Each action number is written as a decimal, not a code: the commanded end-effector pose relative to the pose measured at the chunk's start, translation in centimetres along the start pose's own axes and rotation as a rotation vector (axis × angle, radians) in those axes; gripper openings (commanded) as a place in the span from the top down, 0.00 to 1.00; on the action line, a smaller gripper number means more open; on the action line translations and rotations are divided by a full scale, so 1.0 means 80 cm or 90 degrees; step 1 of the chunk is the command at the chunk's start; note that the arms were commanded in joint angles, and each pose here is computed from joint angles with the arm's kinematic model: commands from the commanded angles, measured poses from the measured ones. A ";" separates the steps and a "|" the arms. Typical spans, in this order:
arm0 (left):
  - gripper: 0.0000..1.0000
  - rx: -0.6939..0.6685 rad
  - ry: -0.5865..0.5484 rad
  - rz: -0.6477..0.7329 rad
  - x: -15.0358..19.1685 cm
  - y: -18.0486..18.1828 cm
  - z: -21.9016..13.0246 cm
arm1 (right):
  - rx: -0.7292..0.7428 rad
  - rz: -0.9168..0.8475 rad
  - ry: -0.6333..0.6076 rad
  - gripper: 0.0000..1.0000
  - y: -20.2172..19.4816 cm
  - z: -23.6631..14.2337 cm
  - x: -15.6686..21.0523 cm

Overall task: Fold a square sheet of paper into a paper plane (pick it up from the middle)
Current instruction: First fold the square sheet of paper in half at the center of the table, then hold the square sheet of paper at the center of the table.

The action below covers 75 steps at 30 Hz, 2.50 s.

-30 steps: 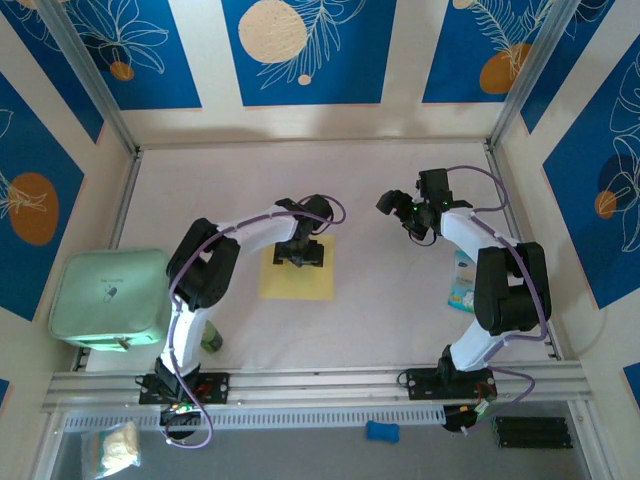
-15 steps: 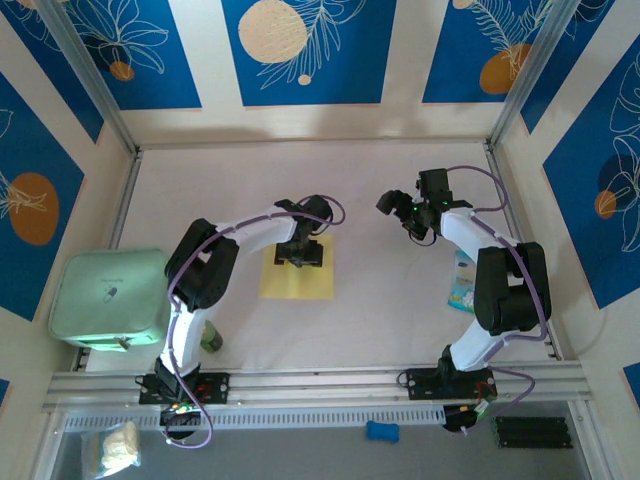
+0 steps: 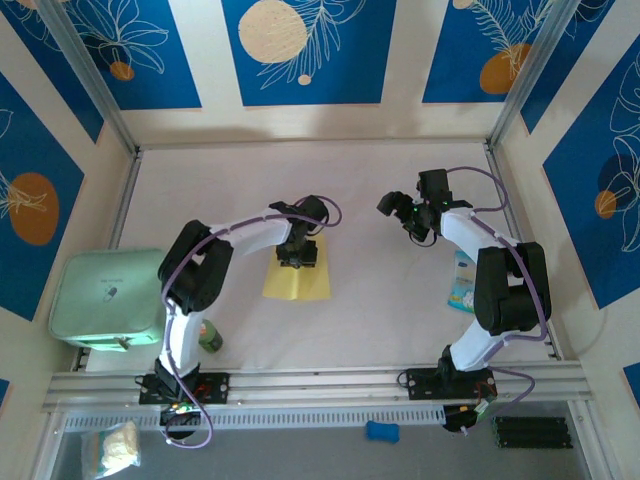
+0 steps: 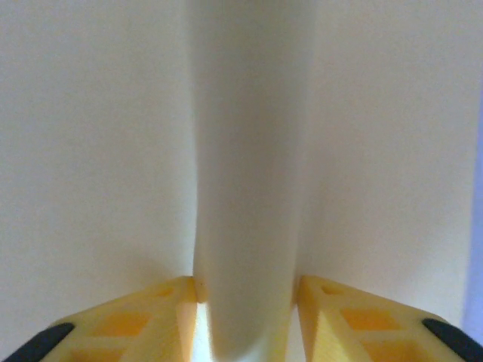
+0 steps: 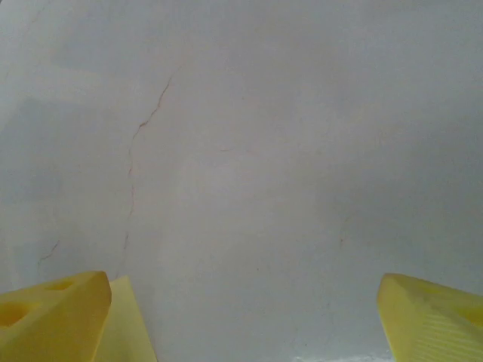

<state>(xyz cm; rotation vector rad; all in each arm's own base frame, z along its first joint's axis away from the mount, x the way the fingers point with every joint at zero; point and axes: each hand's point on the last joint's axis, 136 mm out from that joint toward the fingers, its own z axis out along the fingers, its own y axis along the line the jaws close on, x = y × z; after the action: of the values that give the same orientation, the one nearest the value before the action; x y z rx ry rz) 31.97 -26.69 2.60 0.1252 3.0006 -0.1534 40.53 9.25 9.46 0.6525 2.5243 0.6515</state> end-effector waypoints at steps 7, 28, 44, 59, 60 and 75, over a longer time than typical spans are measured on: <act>0.73 0.274 -0.067 0.022 -0.022 -0.071 -0.093 | -0.061 -0.010 0.005 0.09 0.021 -0.016 0.009; 0.74 0.263 -0.027 -0.037 -0.016 -0.005 -0.020 | -0.174 -0.085 0.129 0.14 0.075 0.012 0.092; 0.78 0.214 0.003 -0.009 -0.002 0.012 0.003 | -0.173 -0.145 0.282 0.74 0.117 0.058 0.196; 0.76 0.223 0.010 -0.042 0.000 0.010 0.003 | -0.130 -0.160 0.360 0.94 0.122 0.099 0.233; 0.75 0.224 0.016 -0.055 0.001 0.010 0.000 | -0.120 -0.163 0.360 0.94 0.119 0.102 0.234; 0.43 0.210 0.007 -0.164 0.013 0.024 -0.027 | -0.059 -0.217 0.373 0.93 0.098 0.115 0.235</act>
<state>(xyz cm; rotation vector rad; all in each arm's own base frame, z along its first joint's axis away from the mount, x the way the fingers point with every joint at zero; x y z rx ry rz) 31.47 -25.42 4.03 -0.1736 2.9521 -0.7123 34.01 28.70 1.83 -0.0072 2.9448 0.9599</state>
